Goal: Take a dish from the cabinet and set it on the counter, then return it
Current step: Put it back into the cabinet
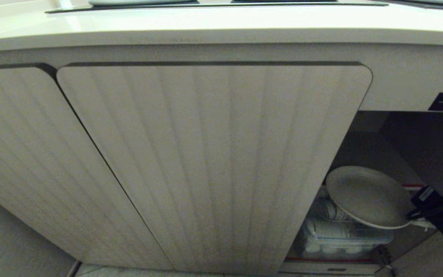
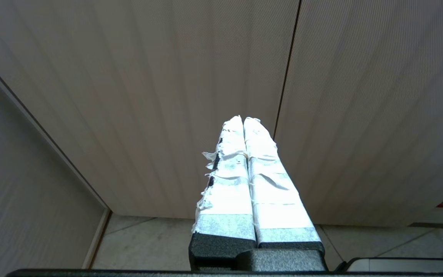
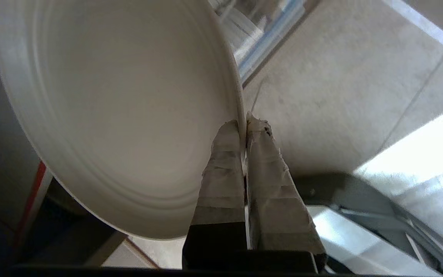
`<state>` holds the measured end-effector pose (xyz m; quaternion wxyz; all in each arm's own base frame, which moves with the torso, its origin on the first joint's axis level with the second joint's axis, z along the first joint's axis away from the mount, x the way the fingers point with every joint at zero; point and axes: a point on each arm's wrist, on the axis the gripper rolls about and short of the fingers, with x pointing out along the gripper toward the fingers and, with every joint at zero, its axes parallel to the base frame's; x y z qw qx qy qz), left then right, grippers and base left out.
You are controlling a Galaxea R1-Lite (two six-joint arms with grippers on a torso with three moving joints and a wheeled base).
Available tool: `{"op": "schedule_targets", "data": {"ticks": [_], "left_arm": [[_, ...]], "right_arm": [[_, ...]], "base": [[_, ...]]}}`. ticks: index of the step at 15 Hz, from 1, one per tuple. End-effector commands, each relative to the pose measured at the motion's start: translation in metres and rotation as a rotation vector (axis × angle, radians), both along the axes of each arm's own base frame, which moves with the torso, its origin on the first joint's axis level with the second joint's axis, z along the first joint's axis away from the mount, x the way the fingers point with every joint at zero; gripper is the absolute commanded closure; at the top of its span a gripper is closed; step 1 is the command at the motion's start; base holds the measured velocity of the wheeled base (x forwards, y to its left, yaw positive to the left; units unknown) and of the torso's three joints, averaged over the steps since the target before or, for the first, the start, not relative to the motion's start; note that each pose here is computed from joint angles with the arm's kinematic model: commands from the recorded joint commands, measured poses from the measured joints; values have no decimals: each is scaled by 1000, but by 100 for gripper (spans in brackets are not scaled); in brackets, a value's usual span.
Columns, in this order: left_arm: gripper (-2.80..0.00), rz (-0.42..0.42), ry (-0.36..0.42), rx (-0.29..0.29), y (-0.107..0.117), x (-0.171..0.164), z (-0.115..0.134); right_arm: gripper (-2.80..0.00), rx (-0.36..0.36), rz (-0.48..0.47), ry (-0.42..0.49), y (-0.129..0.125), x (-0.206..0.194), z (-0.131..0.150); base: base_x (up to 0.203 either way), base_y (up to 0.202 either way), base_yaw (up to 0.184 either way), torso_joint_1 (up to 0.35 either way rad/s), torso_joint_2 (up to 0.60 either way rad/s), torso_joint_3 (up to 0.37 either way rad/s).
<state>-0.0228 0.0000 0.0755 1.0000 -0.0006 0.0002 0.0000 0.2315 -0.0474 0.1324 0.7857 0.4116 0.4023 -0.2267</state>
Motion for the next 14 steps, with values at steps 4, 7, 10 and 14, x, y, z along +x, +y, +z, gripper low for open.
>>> {"op": "schedule_targets", "data": {"ticks": [4, 7, 10, 14], "left_arm": [[0, 0, 0, 0, 0, 0, 0], [0, 0, 0, 0, 0, 0, 0], [0, 0, 0, 0, 0, 0, 0], [0, 0, 0, 0, 0, 0, 0]], "right_arm": [[0, 0, 5, -8, 0, 11, -5], [0, 0, 4, -13, -2, 19, -8], [0, -6, 6, -41, -3, 28, -5], [0, -9, 15, -53, -3, 39, -3]], "base": [[0, 0, 0, 0, 0, 0], [0, 0, 0, 0, 0, 0], [0, 0, 0, 0, 0, 0], [0, 0, 0, 0, 0, 0]]}}
